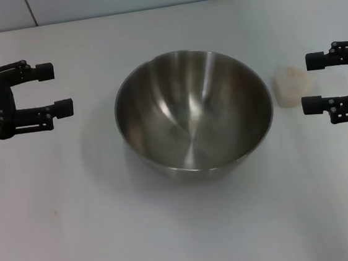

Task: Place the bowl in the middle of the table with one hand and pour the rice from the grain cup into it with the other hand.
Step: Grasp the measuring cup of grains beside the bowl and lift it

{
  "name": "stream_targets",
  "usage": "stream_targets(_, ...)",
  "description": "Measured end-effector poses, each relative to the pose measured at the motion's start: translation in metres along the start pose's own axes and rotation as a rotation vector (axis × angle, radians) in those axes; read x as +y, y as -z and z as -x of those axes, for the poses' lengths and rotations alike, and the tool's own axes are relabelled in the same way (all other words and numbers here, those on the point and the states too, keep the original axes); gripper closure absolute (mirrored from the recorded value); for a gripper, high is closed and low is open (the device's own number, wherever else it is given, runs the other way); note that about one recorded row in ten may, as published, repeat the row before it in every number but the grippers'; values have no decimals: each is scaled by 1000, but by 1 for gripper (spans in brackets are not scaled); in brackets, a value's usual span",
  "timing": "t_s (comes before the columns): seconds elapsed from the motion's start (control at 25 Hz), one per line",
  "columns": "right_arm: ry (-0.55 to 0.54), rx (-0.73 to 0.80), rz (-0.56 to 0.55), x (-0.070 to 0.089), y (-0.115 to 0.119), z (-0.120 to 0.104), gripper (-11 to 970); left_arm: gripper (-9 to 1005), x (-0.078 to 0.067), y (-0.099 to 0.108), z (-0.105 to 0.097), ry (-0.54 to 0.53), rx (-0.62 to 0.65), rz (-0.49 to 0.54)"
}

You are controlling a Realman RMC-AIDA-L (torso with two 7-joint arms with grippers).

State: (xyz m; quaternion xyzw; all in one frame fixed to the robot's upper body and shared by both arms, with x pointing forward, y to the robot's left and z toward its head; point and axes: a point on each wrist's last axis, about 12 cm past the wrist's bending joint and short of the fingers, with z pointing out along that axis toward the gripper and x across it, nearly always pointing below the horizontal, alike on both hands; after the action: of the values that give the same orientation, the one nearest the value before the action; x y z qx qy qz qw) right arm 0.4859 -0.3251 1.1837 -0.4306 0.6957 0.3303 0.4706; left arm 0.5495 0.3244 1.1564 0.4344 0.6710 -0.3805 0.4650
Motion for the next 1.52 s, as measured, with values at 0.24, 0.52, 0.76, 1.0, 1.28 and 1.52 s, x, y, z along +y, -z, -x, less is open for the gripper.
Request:
stream_targets(0.24,-13,1,6,0,-1,-1,186,154,6,5,2,81,0,33)
stream_targets(0.52,-31,5,-8,0,1,-5,186,154,4,2,-1,81,-4,41)
stream_targets(0.76,-51,10,-20,3,5,-11,186,154,-2,-4,-8,56,-14,30)
stream_targets(1.0,-76,3,-70,4,17,-17,185,154,-8,-9,-12,31,21,-15)
stream_targets(1.28,-131,3,-145,1,30,-31,185,154,-10,-7,-10,-10,31,-41)
stream_targets(1.52,-182,45,-263,-8,33,-47,185,154,-11,-9,-8,-27,40,-50)
